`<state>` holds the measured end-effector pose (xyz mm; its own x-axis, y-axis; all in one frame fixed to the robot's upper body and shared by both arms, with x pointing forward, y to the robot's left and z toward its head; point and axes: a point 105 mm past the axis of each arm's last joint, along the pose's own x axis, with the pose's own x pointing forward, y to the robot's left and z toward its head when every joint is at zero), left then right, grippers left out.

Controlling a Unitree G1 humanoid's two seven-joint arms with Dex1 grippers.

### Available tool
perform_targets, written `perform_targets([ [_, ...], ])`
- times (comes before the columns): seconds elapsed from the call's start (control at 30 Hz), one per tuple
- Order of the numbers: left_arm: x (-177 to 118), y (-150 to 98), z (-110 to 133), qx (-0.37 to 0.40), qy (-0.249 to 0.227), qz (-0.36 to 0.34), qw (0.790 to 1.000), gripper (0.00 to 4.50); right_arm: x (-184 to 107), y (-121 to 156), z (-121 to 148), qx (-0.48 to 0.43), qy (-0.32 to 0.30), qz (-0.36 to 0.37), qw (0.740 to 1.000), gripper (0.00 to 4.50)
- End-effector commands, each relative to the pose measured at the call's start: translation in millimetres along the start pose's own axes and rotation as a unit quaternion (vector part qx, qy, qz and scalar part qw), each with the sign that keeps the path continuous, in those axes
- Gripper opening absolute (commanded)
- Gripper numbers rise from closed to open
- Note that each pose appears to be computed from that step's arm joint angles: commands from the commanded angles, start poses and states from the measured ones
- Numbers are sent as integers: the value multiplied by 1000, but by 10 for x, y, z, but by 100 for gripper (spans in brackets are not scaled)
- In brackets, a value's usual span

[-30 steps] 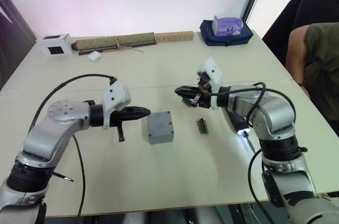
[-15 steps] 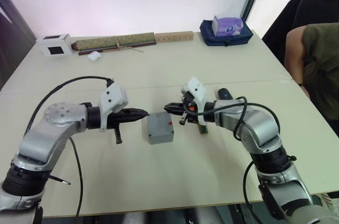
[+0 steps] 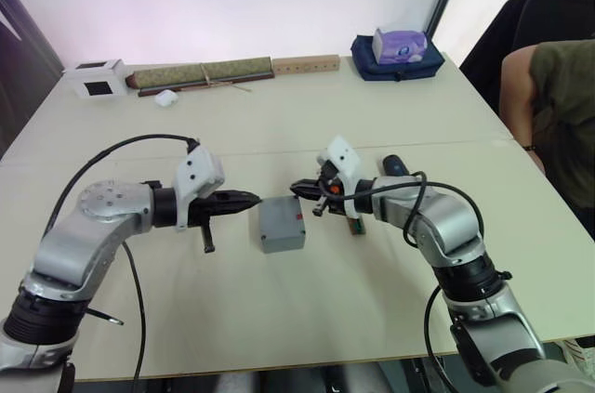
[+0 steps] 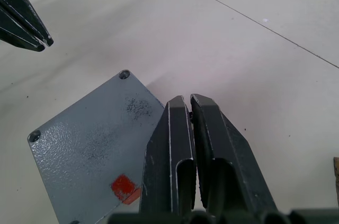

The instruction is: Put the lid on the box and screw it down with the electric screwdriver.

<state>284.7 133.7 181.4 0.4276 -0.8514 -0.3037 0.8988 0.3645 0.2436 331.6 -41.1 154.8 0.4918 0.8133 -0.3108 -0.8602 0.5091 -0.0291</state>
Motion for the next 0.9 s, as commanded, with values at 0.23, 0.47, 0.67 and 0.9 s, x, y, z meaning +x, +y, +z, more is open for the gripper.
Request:
perform_targets([
  [0.23, -12, -10, 125, 24, -12, 0, 1000, 0, 10, 89, 60, -7, -16, 14, 1000, 6],
  [0.47, -8, -11, 129, 25, -12, -1, 1000, 0, 15, 122, 86, -9, -19, 19, 1000, 6],
  [0.67, 3, -12, 134, 26, -13, -3, 1000, 0, 27, 108, 36, -11, -11, 15, 1000, 6],
  [0.9, 12, -24, 133, 25, -14, -5, 1000, 0, 14, 49, -153, -9, 12, 7, 1000, 6],
])
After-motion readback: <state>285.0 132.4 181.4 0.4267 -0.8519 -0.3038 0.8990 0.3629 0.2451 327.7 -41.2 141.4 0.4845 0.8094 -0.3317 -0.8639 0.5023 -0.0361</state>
